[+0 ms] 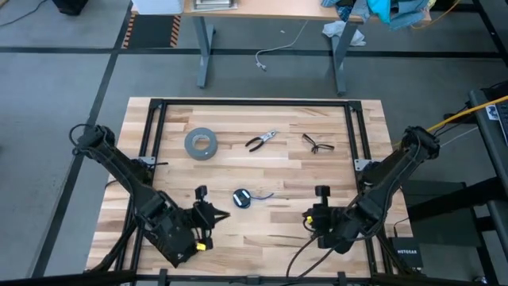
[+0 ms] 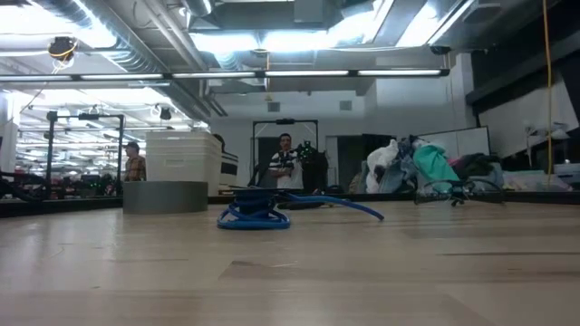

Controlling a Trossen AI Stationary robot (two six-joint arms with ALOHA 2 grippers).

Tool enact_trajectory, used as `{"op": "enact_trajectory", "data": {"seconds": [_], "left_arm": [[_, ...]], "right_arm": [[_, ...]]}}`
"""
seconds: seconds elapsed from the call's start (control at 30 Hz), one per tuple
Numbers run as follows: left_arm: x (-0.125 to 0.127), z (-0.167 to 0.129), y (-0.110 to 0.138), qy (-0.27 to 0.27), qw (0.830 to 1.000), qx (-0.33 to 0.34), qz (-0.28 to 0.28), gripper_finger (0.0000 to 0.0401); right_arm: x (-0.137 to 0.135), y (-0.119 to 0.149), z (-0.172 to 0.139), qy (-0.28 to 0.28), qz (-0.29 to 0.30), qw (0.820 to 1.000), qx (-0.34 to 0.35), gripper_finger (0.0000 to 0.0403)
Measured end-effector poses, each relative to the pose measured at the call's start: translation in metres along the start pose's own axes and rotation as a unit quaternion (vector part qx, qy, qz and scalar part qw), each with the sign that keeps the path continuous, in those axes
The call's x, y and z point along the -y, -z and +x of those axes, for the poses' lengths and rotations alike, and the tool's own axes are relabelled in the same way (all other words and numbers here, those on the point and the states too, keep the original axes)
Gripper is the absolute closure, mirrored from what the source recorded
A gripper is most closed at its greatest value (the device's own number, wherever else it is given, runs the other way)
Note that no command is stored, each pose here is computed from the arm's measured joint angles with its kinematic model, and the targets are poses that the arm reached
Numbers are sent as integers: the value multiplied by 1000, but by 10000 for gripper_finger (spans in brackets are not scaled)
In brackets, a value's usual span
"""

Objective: Coil cords
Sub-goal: Return to Home Position

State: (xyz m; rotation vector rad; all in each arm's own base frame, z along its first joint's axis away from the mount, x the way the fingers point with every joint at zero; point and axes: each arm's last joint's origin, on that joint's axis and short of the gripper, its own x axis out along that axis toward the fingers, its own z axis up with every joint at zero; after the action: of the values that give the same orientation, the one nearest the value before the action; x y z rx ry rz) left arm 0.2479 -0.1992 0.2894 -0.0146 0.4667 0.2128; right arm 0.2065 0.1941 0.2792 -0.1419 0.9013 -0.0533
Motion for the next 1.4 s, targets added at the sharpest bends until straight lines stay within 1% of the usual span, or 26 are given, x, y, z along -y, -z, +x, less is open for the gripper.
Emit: {"op": "enact_trajectory", "data": {"seconds": [0.07,0.13,0.3,0.4,0.5,0.6,0.67,0.73,0.8,0.83,0.9,1.0,1.1,1.23,1.4], "left_arm": [[-6,-1,-6,-3,1000,7,0,388],[-11,0,-10,-7,1000,9,4,394],[-19,4,-15,-2,1000,4,19,397],[-21,6,-16,-6,999,3,36,400],[-24,10,-18,-3,999,-1,42,399],[-26,15,-20,17,999,-3,49,400],[-27,22,-24,43,998,21,46,400],[-31,32,-27,87,993,54,50,399],[-39,44,-30,129,987,85,50,399],[-45,50,-30,140,984,97,49,399],[-58,62,-28,141,983,104,45,398],[-80,76,-23,141,985,90,39,398],[-98,87,-16,161,984,80,18,398],[-114,96,2,181,981,63,-6,398],[-127,87,24,175,983,43,-25,398]], "right_arm": [[4,-1,-6,-6,-1,1000,10,396],[7,-1,-16,-7,-5,1000,27,396],[20,3,-48,9,-27,996,83,399],[32,8,-67,28,-26,993,115,398],[44,9,-78,22,-16,991,129,400],[52,12,-84,18,-22,991,133,400],[57,19,-83,18,-23,991,133,401],[63,28,-80,13,-18,990,139,401],[68,40,-74,-2,-4,989,150,401],[70,45,-72,-11,4,987,158,401],[74,56,-66,-31,22,983,180,401],[78,71,-57,-73,33,974,213,401],[80,84,-47,-101,32,964,243,401],[85,101,-34,-93,49,962,254,401],[88,111,-27,-78,75,960,259,402]]}}
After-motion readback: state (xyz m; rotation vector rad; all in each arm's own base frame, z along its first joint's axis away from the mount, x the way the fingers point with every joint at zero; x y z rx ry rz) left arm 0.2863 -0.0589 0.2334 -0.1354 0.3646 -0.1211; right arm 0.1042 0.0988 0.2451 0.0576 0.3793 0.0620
